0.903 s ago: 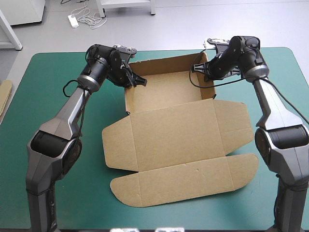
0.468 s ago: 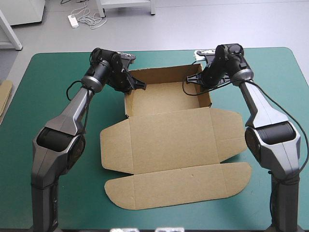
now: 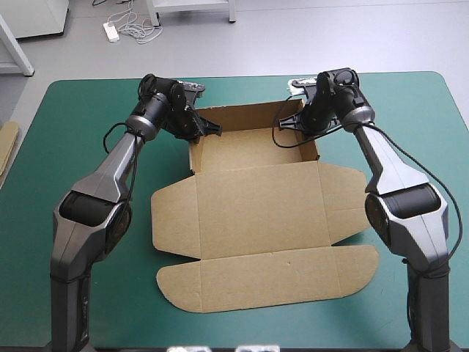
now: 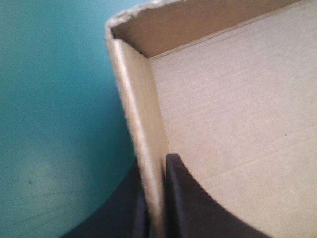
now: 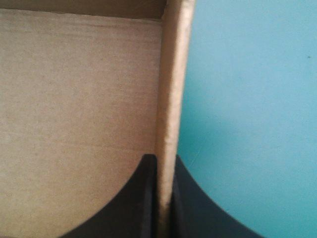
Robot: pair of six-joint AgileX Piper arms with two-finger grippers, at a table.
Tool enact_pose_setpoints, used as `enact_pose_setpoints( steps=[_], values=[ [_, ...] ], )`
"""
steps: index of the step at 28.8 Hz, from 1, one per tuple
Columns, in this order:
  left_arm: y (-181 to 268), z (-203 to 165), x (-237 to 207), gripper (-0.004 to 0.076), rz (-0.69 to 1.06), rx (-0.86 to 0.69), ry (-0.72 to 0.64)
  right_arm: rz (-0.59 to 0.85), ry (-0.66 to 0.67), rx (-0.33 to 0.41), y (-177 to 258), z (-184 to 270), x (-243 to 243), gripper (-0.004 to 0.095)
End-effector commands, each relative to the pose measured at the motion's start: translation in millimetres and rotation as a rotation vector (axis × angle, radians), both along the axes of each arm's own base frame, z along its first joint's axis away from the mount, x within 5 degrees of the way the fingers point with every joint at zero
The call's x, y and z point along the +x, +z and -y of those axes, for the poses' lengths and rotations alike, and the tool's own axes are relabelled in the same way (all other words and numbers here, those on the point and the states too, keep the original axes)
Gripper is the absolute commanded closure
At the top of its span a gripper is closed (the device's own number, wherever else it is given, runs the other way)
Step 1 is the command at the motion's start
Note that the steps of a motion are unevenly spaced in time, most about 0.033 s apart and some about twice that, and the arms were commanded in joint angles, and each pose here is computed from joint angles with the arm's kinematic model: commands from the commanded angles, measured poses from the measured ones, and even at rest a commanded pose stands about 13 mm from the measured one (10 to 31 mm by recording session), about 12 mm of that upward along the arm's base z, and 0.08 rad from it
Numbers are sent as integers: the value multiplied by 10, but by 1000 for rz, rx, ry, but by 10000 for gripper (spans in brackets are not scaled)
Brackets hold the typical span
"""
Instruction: Fold the box
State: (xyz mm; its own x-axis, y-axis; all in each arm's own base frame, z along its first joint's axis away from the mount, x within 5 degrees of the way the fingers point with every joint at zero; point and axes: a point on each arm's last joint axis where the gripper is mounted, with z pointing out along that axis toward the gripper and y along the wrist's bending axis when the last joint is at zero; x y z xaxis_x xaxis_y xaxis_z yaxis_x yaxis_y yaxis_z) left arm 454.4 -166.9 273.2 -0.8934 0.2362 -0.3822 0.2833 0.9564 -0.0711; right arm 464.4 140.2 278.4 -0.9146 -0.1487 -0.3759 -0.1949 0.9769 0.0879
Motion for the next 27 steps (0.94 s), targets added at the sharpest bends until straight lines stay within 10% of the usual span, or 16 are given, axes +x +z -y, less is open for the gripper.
enact_pose_setpoints(
  steps=[1,5,9,13,27],
  values=[
    [312,99,-72,733,96,-63,-55,57,47,52,225,-127,-78,908],
    [316,93,-83,682,84,-55,-59,58,50,42,238,-117,-83,731],
    [450,82,-91,422,108,-53,-61,87,45,36,334,-96,-110,454],
    [660,87,-94,205,168,-82,-61,153,26,29,558,-41,-156,391],
    [1730,-179,-705,282,370,-99,-56,428,11,49,1739,226,-759,399]
  ],
)
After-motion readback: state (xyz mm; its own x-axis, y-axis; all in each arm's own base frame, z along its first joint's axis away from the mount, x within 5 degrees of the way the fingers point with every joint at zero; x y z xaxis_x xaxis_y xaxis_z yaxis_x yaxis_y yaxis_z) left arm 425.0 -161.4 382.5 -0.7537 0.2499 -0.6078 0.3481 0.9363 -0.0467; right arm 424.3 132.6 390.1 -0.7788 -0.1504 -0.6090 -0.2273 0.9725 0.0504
